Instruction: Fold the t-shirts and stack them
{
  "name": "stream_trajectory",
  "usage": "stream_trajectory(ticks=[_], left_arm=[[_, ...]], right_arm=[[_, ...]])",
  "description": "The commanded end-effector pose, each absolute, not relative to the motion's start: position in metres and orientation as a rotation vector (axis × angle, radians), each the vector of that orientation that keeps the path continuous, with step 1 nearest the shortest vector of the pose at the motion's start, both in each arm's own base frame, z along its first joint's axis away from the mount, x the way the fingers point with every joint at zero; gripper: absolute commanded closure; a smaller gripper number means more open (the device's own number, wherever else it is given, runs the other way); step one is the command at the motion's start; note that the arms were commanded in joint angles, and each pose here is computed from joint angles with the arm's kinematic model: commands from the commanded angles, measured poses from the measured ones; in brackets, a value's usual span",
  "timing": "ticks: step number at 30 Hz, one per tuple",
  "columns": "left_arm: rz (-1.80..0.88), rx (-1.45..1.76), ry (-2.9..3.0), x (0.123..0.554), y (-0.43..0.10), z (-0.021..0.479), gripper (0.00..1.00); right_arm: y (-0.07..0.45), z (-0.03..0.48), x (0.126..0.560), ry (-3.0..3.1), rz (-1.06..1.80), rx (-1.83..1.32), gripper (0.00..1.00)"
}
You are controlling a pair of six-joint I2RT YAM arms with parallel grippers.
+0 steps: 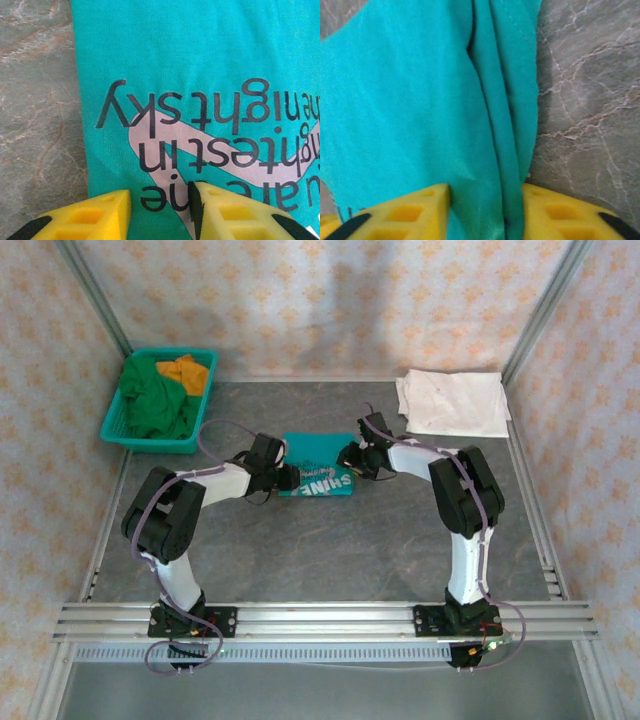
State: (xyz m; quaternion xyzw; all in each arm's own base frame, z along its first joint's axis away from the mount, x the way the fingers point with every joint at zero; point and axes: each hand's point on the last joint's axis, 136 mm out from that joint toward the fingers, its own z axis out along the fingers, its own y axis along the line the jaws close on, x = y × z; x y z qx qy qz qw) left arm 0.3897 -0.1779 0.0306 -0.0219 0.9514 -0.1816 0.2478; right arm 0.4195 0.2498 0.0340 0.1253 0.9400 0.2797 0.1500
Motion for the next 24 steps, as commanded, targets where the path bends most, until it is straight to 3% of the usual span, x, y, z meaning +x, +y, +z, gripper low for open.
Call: stream_trajectory(ticks=[1, 5, 7, 14, 20, 24], left_arm=[[-0.435, -0.089, 2.639, 0.382, -0.167, 0.013, 0.62], [-0.425, -0.089, 2.614, 0.385, -0.166, 0.022, 0.62], [-0.416, -0.097, 2.598, 0.387, -0.164, 0.028, 0.6], [-0.389, -0.172, 2.441, 0.393, -0.15, 0.091, 0.47], [-0.397, -0.143, 2.284, 0.381, -0.139, 0.159, 0.4], [-0.468, -0.034, 2.206, 0.369, -0.148, 0.189, 0.27]], right_arm=[[0.274, 0.024, 0.42, 2.706, 0.864, 0.345, 0.71], [0.269, 0.028, 0.429, 2.673, 0.836, 0.364, 0.93], [0.265, 0.035, 0.435, 2.646, 0.84, 0.375, 0.99], [0.233, 0.053, 0.458, 2.63, 0.794, 0.256, 1.0], [0.186, 0.087, 0.49, 2.639, 0.537, 0.039, 1.0], [0.159, 0.117, 0.514, 2.625, 0.384, -0.073, 1.0]])
